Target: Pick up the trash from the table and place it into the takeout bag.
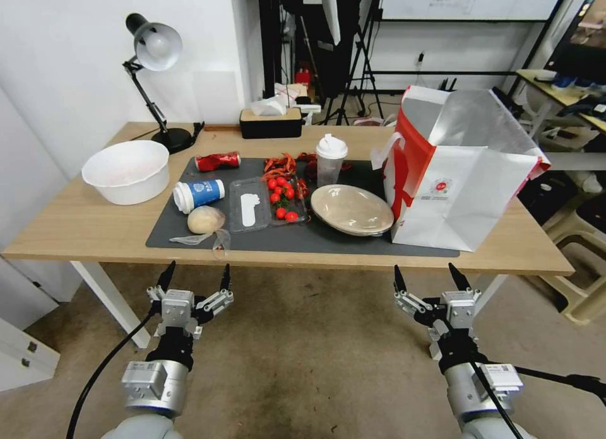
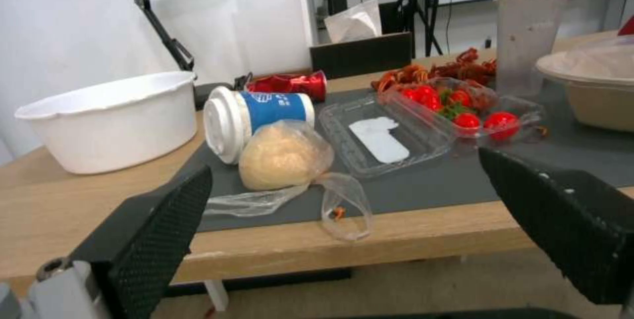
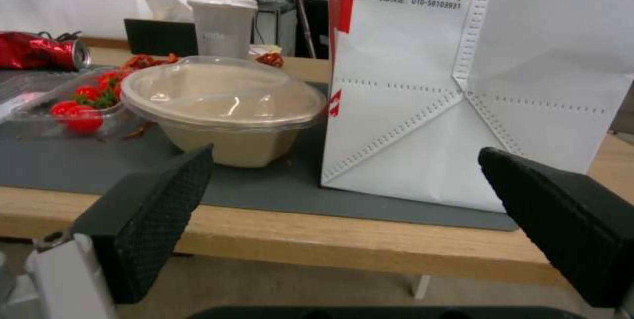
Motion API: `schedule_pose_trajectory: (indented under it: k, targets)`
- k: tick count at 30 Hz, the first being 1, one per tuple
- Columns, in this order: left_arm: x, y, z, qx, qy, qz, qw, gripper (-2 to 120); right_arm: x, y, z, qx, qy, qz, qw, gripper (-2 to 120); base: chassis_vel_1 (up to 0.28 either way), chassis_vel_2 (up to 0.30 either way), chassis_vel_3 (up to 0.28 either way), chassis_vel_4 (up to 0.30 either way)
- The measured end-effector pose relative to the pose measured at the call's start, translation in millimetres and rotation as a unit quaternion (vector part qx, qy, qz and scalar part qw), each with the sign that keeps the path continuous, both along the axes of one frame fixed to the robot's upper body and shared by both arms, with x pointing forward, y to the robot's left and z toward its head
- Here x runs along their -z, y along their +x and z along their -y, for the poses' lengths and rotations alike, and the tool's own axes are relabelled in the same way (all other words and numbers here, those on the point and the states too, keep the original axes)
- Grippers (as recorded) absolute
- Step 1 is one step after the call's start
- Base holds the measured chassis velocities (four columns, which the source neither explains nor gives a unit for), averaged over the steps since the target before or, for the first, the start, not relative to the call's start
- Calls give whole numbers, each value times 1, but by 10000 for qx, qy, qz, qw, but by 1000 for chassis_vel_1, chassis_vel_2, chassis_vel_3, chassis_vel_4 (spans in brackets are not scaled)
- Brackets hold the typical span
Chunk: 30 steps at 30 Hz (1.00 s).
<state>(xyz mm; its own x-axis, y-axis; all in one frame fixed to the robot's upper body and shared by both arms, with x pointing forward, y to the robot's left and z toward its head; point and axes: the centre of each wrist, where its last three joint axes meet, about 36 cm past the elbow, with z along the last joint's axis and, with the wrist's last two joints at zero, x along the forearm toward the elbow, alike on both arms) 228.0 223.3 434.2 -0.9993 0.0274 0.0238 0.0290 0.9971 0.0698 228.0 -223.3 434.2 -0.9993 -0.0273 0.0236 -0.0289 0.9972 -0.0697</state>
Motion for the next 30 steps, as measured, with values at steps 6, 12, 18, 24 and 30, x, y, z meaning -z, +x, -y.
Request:
schedule_pose_trajectory:
  k: [6, 12, 18, 24, 30]
  targets:
    - [0, 0, 0, 0, 0, 0, 10000, 100, 0, 0, 0, 0, 0, 0, 10000, 100, 0, 0, 0, 0]
    - [0, 0, 0, 0, 0, 0, 10000, 100, 0, 0, 0, 0, 0, 0, 10000, 100, 0, 0, 0, 0]
    - [0, 0, 0, 0, 0, 0, 10000, 100, 0, 0, 0, 0, 0, -1, 10000, 100, 0, 0, 0, 0]
    - [0, 0, 0, 0, 0, 0, 10000, 100, 0, 0, 0, 0, 0, -1, 10000, 100, 0, 0, 0, 0]
    - [0, 0, 0, 1, 0, 0, 10000, 100, 0, 1, 0, 10, 10, 2, 10000, 100, 0, 0, 0, 0]
